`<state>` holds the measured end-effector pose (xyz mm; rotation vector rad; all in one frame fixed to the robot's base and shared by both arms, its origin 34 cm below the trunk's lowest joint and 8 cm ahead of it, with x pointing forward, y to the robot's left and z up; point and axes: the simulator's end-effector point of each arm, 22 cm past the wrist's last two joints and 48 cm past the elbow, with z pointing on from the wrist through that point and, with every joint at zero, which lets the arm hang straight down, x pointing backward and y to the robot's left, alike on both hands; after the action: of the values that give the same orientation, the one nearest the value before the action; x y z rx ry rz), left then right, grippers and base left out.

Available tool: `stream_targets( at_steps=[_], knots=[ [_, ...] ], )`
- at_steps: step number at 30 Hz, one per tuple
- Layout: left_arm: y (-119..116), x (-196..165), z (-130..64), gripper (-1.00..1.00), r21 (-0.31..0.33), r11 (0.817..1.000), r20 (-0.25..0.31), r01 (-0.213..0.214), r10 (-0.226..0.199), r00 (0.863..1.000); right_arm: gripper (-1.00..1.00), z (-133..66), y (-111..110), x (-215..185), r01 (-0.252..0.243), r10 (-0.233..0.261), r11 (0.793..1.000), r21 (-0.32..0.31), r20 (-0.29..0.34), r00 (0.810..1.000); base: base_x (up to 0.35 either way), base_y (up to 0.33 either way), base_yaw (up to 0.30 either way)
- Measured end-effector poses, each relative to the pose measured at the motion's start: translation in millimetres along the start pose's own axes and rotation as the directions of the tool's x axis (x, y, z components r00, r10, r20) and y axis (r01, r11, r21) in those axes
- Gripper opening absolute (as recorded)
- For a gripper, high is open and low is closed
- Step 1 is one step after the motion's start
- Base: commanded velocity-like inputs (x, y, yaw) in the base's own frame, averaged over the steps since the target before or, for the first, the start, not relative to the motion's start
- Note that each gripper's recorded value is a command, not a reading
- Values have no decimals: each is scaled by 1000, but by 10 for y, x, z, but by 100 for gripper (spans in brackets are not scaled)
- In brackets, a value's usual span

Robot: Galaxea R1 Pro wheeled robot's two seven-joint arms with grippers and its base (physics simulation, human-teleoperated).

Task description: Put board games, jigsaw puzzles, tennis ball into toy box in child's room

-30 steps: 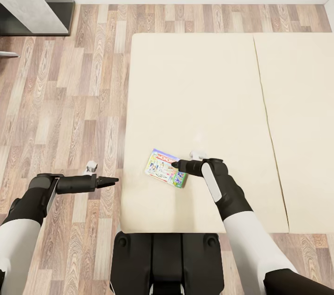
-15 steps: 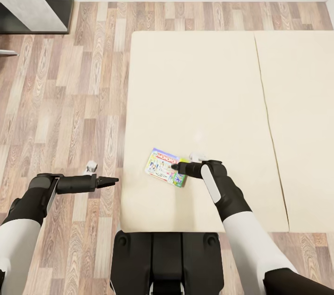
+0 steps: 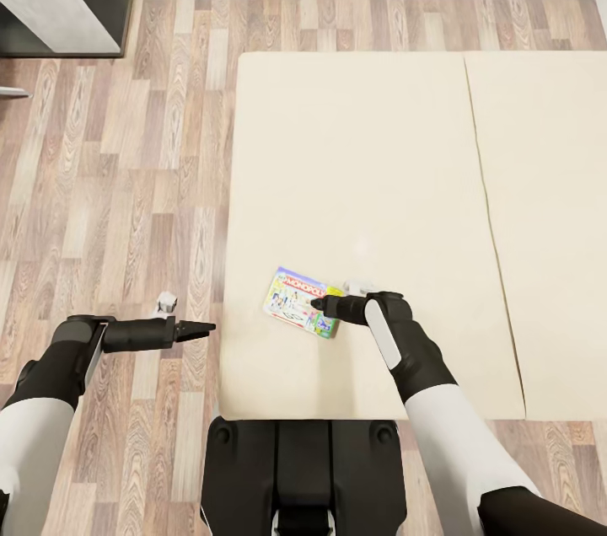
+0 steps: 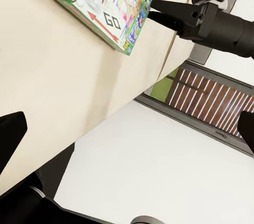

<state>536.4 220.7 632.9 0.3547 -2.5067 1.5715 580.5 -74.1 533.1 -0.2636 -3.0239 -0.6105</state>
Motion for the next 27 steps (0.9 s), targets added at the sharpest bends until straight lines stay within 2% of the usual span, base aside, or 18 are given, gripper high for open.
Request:
stream_targets(
  at_steps=[8, 16, 21, 27],
  knots=[
    [-1, -2, 0, 100, 0, 1000, 0, 0, 0, 1000, 100, -6, 72, -55, -1, 2, 1000, -31, 23, 1000, 0, 0, 0],
    [-1, -1, 0, 100, 1, 1000, 1, 0, 0, 1000, 100, -25, 272, -78, 2, 2, 993, -119, 32, 999, 0, 0, 0],
    [-1, -2, -1, 100, 1, 1000, 1, 0, 0, 1000, 100, -25, 288, -76, 2, 2, 992, -127, 33, 999, 0, 0, 0],
    [0, -1, 0, 100, 0, 1000, 1, 0, 0, 1000, 100, -25, 290, -138, 7, 1, 992, -128, 64, 998, 0, 0, 0]
  ],
)
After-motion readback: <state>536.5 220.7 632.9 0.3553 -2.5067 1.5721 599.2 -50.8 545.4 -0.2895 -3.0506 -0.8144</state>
